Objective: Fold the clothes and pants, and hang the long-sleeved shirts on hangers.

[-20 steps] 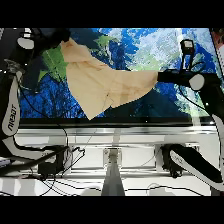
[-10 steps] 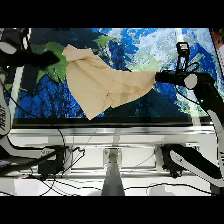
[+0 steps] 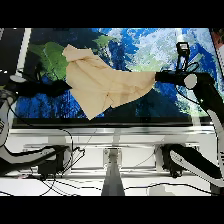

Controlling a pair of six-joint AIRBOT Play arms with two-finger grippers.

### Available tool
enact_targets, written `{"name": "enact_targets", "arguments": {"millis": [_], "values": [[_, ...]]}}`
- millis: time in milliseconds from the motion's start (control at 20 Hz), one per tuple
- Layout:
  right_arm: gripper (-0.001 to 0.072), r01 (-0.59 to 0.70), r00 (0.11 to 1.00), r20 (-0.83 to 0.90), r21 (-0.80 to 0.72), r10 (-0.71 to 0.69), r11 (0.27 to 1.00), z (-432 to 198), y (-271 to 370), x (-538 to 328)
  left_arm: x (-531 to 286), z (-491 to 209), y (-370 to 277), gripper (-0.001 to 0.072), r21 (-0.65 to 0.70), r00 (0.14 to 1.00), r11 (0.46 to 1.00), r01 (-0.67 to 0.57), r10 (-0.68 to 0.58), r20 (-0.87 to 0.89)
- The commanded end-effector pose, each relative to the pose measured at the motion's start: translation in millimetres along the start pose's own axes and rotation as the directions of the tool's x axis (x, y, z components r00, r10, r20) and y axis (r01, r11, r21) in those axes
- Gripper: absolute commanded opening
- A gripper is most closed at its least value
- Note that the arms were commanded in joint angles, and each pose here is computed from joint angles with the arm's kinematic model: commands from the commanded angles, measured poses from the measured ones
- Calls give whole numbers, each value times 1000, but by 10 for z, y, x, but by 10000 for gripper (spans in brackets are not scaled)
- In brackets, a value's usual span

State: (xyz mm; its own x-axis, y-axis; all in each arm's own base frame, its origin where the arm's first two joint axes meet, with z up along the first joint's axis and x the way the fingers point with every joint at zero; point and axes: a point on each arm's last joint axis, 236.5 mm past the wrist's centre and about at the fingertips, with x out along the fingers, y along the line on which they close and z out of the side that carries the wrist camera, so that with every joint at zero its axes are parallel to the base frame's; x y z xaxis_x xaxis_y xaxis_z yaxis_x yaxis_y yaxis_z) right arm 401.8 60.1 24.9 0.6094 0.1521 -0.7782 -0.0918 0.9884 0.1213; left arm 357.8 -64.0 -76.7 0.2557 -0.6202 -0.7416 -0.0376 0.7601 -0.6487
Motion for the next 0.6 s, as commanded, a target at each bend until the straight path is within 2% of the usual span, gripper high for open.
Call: {"name": "enact_targets", "arguments": {"millis": [0, 150, 300, 350, 400, 450, 550], "values": [[10, -3, 1000, 0, 2, 3, 1000, -1, 6, 1, 242, -175, 63, 648, 16, 1000, 1000, 14, -13, -26], [10, -3, 1000, -1, 3, 3, 1000, -1, 7, 1, 330, -87, 157, 346, 20, 1000, 1000, -24, 24, 9], [10, -8, 1000, 0, 8, 8, 1000, 1, 19, 1, 271, 184, 300, 321, -1, 990, 997, -76, 75, 117], [10, -8, 1000, 0, 8, 8, 1000, 3, 20, -1, 253, 262, 302, 228, -16, 986, 997, -74, 76, 147], [10, -8, 1000, 1, 8, 8, 1000, 8, 21, -3, 240, 313, 305, 177, -20, 983, 997, -77, 79, 165], [10, -8, 1000, 2, 8, 8, 1000, 9, 19, -4, 239, 330, 298, 160, -20, 982, 997, -77, 79, 170], [10, -8, 1000, 1, 8, 8, 1000, 7, 21, -5, 260, 300, 232, 77, -18, 986, 998, -57, 59, 157]]}}
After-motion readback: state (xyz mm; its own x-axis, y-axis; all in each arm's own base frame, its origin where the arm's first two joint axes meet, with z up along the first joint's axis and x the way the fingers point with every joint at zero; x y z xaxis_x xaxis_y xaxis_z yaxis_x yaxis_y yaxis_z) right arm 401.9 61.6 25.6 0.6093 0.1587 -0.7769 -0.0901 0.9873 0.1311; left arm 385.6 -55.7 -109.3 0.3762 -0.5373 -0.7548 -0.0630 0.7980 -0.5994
